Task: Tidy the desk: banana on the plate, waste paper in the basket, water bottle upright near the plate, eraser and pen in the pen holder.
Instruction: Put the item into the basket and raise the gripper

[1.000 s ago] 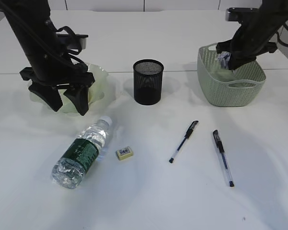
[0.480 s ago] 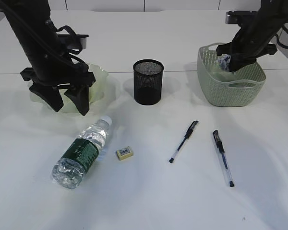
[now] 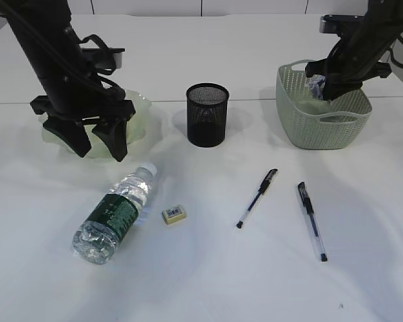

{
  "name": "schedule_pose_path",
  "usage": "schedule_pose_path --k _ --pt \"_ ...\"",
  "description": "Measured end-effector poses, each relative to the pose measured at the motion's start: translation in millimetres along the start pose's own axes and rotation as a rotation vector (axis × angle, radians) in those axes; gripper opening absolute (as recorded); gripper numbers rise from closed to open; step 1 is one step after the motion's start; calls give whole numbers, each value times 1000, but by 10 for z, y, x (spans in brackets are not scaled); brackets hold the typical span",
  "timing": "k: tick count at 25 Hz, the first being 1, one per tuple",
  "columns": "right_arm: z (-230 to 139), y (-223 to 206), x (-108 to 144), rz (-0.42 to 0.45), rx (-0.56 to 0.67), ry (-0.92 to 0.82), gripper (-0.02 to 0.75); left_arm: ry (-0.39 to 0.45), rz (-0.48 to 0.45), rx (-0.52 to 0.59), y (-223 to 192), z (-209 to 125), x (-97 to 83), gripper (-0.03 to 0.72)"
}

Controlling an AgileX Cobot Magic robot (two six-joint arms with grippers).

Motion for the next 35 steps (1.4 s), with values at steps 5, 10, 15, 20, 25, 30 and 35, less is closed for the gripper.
schedule_pose_path --k 5,10,15,20,25,30,35 --pt "-1 0 3 1 0 -3 202 0 0 0 0 0 0 507" --pt "-7 1 35 19 4 -17 261 0 0 0 0 0 0 507" --pt "39 130 52 24 -14 -18 264 0 0 0 0 0 0 507" --pt "78 409 79 31 -20 -16 263 -3 4 1 0 -1 7 505" --pt "106 674 165 69 -15 -27 264 -28 52 12 3 -20 94 499" --pt "120 886 248 111 -24 -38 264 -39 77 9 46 -27 131 492" --pt "116 1068 270 122 -28 -36 264 -57 119 -56 274 9 152 487"
Point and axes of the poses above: a point on each arm's last joint axis where the gripper is mounted, y pointing back along that axis away from the gripper, x along the wrist's bending axis when the last joint is at zero, z = x × y, the point moved 9 cm from there along -y, pointing out along that axis toward the gripper, and after that the axes turned 13 degrees about -y, right-handed, at the moved point
